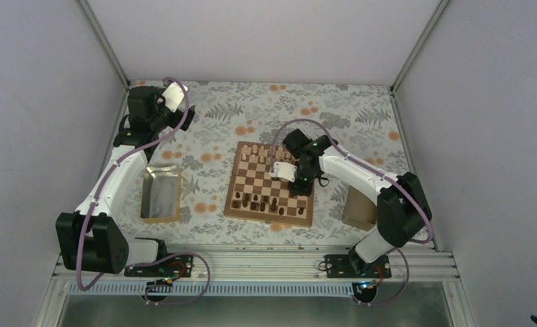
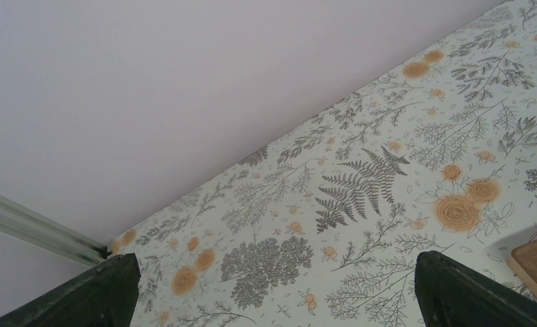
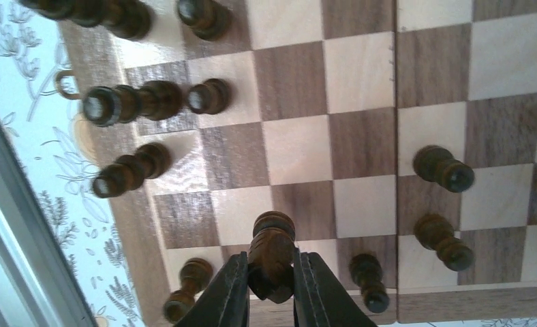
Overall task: Set up the chess pieces on the board
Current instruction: Pick up the chess piece from the chessboard, then place the chess piece on the chessboard.
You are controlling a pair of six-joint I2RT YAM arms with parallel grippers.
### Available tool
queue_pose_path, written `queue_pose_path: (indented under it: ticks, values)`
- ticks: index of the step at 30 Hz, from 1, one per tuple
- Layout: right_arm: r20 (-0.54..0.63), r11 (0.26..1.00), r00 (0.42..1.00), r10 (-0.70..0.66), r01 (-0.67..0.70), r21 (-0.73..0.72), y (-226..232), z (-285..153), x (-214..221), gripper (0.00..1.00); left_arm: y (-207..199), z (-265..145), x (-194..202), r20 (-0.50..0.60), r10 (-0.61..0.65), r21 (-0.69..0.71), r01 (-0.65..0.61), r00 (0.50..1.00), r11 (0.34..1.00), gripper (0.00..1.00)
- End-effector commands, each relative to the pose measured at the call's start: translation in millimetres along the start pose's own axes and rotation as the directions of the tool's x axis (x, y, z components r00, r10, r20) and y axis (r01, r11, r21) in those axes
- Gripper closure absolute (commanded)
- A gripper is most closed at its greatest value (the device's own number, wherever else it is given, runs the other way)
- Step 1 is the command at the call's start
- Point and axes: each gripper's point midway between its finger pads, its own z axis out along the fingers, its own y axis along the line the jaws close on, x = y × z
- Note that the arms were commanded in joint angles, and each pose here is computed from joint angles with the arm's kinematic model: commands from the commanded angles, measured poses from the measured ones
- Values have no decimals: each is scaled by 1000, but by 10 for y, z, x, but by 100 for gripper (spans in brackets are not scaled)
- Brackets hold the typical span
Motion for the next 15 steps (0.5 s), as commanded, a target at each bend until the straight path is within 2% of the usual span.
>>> queue_pose_path:
  ticks: [1, 8, 15]
  values:
    - [9, 1000, 1000, -10, 10, -14, 208, -114, -58, 93, 14, -31, -81, 26, 8, 6, -8, 1000, 1000, 0]
    - [-19, 999, 1000, -20, 19, -35, 459, -81, 24, 92, 6, -19, -79, 25, 8, 11, -8, 1000, 1000, 0]
    - [-41, 999, 999, -14, 13, -39, 512, 2, 106, 91, 6, -23, -83, 25, 6, 12, -6, 1000, 1000, 0]
